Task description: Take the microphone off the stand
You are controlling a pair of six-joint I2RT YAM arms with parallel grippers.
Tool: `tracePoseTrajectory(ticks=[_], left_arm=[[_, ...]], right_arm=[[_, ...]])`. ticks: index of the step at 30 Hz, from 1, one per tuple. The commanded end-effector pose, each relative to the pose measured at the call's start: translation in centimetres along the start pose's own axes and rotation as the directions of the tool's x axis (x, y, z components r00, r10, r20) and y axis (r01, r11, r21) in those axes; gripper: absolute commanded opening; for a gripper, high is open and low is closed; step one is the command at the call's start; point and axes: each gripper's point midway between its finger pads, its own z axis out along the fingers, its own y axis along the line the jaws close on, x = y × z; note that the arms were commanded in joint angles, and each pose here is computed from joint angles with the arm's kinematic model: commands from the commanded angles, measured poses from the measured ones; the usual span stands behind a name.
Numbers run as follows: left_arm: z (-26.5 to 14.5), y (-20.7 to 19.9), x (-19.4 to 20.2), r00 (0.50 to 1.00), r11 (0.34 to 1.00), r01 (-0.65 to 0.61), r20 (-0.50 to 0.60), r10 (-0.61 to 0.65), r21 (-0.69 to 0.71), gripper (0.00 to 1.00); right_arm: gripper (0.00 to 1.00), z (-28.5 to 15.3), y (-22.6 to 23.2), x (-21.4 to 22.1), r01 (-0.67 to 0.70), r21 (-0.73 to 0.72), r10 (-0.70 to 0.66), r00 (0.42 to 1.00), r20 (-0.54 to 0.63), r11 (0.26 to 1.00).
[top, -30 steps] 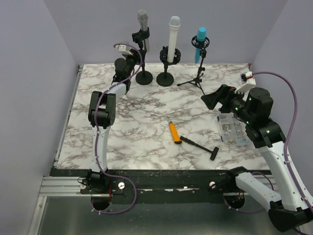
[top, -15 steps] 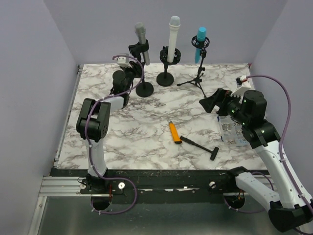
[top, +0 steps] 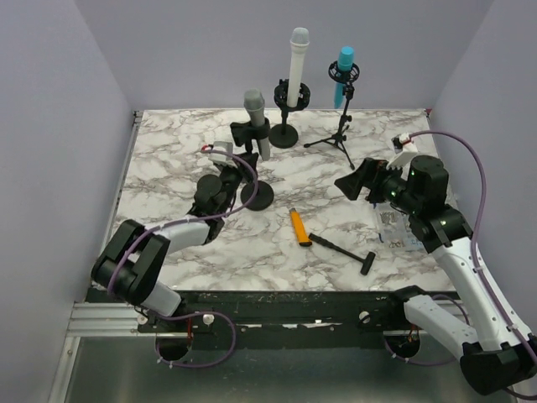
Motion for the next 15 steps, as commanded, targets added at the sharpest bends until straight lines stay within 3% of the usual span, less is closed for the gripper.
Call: tracePoseTrajectory(ticks=[1, 7, 15], left_arm=[[-3.7, -1.7, -1.3, 0.998, 0.999, 0.032, 0.047, -0.031, -0.021, 0.0], [-7.7, -2.9, 0.2, 0.997, 0.999, 0.05, -0.053, -0.051, -0.022, 0.0], [-10.3, -4.1, 0.3, 0.994, 0.999, 0.024, -0.108, -0.021, 0.027, 0.0]], right_arm=[[1.0, 1.1, 0.8, 1.4, -0.005, -0.072, 0.0, 0.998, -0.063, 0.997], [1.0, 3.1, 4.1, 2.8, 0.003, -0.115, -0.019, 0.991, -0.136, 0.993], [1.0, 4.3, 10.1, 4.0, 0.059, -0.181, -0.085, 0.986, -0.14, 0.982]])
